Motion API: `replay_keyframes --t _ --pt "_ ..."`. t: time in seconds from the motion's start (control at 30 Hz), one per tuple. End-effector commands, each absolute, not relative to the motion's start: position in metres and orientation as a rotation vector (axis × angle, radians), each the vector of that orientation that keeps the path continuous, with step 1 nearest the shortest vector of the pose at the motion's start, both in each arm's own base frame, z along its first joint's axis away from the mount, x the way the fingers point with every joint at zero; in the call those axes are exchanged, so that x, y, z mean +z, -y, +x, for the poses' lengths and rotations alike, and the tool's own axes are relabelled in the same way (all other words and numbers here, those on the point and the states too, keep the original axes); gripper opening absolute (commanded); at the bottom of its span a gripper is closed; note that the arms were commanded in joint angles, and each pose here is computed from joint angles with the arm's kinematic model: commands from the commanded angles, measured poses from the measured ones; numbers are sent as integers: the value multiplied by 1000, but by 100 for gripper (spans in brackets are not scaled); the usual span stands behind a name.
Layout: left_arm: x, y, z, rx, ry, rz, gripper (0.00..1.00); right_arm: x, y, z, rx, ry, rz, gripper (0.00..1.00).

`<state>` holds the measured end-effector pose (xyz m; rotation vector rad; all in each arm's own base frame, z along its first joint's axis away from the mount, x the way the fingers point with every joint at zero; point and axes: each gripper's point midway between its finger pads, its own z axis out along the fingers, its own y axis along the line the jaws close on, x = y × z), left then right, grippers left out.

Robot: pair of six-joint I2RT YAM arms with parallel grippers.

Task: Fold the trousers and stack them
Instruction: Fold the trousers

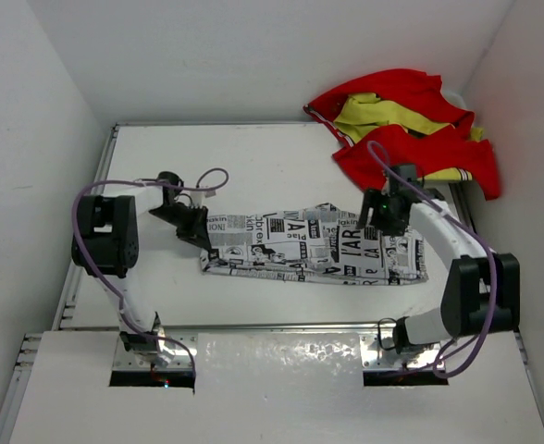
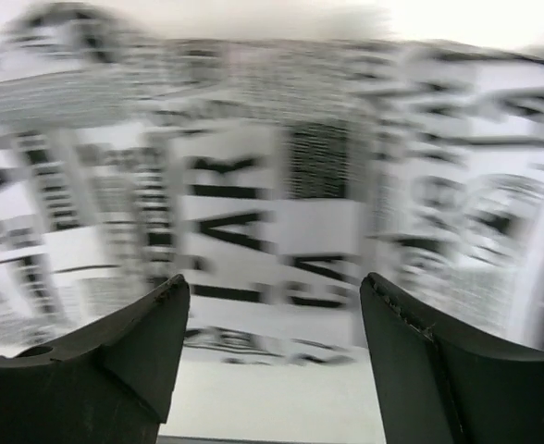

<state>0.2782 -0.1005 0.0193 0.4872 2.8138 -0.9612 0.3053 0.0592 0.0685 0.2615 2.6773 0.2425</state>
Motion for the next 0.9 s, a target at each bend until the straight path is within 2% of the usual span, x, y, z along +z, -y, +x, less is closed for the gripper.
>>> replay_keyframes --t 0.0,0.1,0.13,0.27,0.37,0.43,0.53,0.67,0.87 --pt "62 70 303 -957 -2708 494 0 58 -12 269 30 -2748 293 72" --pt "96 34 330 -818 -2644 539 0 54 4 255 -87 -2779 276 72" --pt "104 19 325 -805 -2669 507 0 52 5 253 -92 -2784 270 71" --pt "160 -13 348 -637 -2587 589 0 45 -4 253 -20 -2763 308 71" --pt "201 -8 359 -615 -2492 625 0 36 -20 256 67 -2751 333 69" --pt "226 6 364 -571 -2417 695 0 28 -45 259 147 -2752 299 68" --pt "246 61 354 -597 -2307 910 0 16 -79 262 183 -2790 212 68" --pt "259 163 328 -842 -2184 1117 0 4 -122 273 358 -2801 258 66" --pt "235 249 290 -1115 -2170 1277 0 0 -146 288 442 -2781 262 65"
